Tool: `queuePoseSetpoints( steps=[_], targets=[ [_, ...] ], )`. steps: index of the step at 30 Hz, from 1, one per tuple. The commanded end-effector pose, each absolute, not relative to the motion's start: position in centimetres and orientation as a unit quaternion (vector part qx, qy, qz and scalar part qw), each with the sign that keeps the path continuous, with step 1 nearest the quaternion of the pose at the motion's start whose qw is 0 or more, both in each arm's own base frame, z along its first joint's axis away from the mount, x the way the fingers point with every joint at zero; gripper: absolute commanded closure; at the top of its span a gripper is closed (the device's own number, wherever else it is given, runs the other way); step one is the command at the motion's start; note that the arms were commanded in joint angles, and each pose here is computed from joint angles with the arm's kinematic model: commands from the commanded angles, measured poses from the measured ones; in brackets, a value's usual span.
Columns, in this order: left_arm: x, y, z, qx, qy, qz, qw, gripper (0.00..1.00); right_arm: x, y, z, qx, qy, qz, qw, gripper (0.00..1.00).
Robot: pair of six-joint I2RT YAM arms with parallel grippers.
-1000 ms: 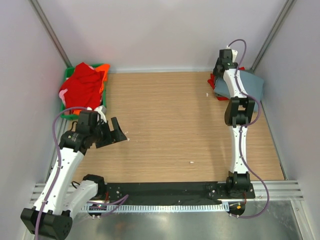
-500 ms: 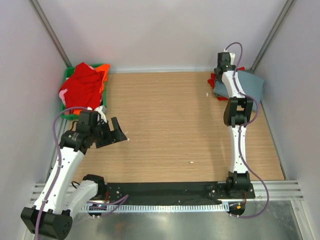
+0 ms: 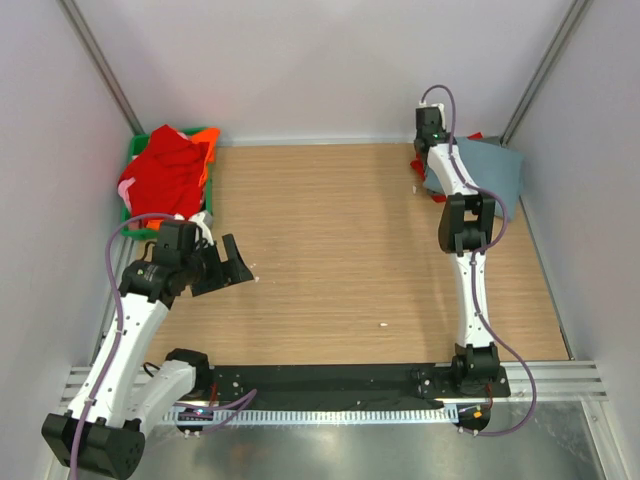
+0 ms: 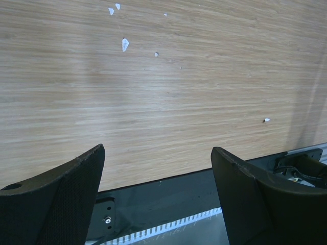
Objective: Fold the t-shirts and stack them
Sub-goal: Neatly place the folded tshirt to the corner
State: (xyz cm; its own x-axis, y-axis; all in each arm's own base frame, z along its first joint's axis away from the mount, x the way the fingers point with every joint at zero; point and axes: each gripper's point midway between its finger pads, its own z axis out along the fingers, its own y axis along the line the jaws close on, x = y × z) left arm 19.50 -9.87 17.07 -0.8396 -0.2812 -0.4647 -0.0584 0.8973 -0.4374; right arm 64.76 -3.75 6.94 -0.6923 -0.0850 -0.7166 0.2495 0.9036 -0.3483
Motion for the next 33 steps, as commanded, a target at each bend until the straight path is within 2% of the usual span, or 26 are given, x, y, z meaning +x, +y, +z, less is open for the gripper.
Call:
queuePoseSetpoints(
  steps=[1,8,12,14,15,16,19,21,24,29,30,32,33],
  targets=[
    [20.1,-9.9,17.4,-0.089,0.932,-0.209,0.281,0.15,65.7,1.9,13.6,-0.039,0.861,-0.237,0.449,0.98],
    [20.1,-9.8,17.4,-0.092,0.933,-0.206,0.282,0.15,65.0,3.7,11.8,-0.075,0.862,-0.241,0.439,0.98],
    [20.1,-9.7,17.3,-0.093,0.933,-0.204,0.280,0.15,64.6,3.0,12.2,-0.056,0.854,-0.257,0.448,0.98],
    [20.2,-9.7,17.3,-0.093,0.933,-0.205,0.280,0.15,65.0,3.1,13.7,-0.042,0.852,-0.245,0.461,0.76],
    [20.2,-9.7,17.3,-0.093,0.934,-0.204,0.280,0.15,64.8,3.0,13.9,-0.033,0.857,-0.235,0.458,0.59],
    [20.1,-9.7,17.2,-0.093,0.934,-0.203,0.279,0.15,65.2,3.1,15.7,-0.024,0.850,-0.227,0.474,0.36],
    [20.2,-9.6,17.3,-0.095,0.933,-0.201,0.282,0.15,65.0,3.6,19.1,-0.006,0.842,-0.205,0.498,0.21],
    [20.2,-9.6,17.4,-0.095,0.933,-0.202,0.284,0.15,64.2,4.1,21.7,0.018,0.838,-0.179,0.515,0.20],
    [20.2,-9.5,17.4,-0.097,0.932,-0.200,0.287,0.15,62.8,5.4,21.7,0.030,0.848,-0.141,0.509,0.21],
    [20.1,-9.5,17.5,-0.097,0.931,-0.200,0.288,0.15,58.0,7.2,18.3,0.080,0.878,-0.105,0.460,0.26],
    [20.2,-9.4,17.5,-0.098,0.931,-0.200,0.288,0.15,56.5,7.0,16.1,0.101,0.888,-0.102,0.436,0.27],
    [20.1,-9.5,17.4,-0.098,0.932,-0.200,0.288,0.15,54.8,7.0,17.6,0.118,0.882,-0.081,0.449,0.27],
    [20.2,-9.5,17.5,-0.099,0.932,-0.200,0.287,0.15,52.8,7.0,15.1,0.118,0.894,-0.075,0.425,0.27]
  ],
)
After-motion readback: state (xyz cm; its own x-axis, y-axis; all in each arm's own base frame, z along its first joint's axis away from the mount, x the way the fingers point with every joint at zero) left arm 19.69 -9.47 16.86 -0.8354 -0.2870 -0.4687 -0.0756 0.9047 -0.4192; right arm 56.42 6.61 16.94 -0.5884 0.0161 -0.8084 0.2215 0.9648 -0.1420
